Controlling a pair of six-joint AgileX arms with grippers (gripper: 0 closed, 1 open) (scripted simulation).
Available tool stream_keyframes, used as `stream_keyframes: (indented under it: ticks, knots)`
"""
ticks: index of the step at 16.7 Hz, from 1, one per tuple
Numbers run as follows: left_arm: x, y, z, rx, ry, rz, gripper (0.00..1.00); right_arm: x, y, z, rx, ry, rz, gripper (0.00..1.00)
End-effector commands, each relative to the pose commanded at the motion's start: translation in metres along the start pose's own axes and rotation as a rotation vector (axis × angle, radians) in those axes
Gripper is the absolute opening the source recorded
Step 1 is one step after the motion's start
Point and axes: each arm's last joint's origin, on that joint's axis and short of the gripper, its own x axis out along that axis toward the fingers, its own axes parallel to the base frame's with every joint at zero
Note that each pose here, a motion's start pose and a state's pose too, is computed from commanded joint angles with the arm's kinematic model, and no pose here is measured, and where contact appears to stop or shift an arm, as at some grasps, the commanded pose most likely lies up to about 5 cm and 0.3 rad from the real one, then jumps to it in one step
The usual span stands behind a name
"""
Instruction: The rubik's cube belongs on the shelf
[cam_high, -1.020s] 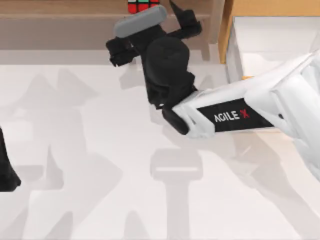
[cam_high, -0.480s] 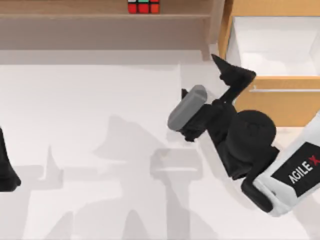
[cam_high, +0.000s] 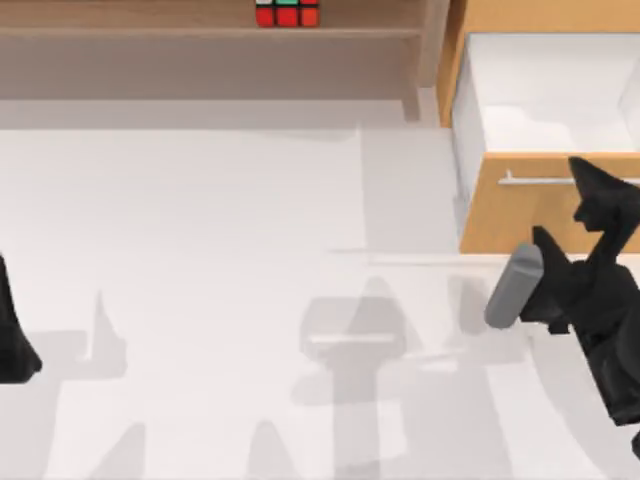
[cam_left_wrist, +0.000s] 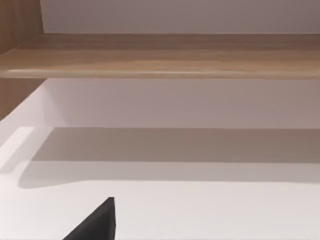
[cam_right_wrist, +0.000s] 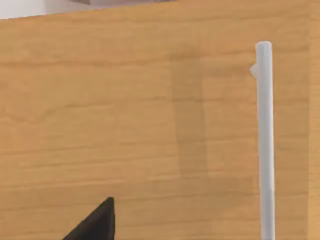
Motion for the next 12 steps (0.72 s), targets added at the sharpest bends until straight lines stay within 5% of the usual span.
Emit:
stream_keyframes:
  ticks: [4,12]
  knots:
    - [0.000,0.000,0.000,0.000,0.000,0.000,1.00,-0.007,-0.005,-0.031,-0.097,0.121,-0.016,1.00]
    - [0.000,0.000,0.000,0.000,0.000,0.000,1.00,0.000,-0.005,-0.033,-0.102,0.129,-0.017,1.00]
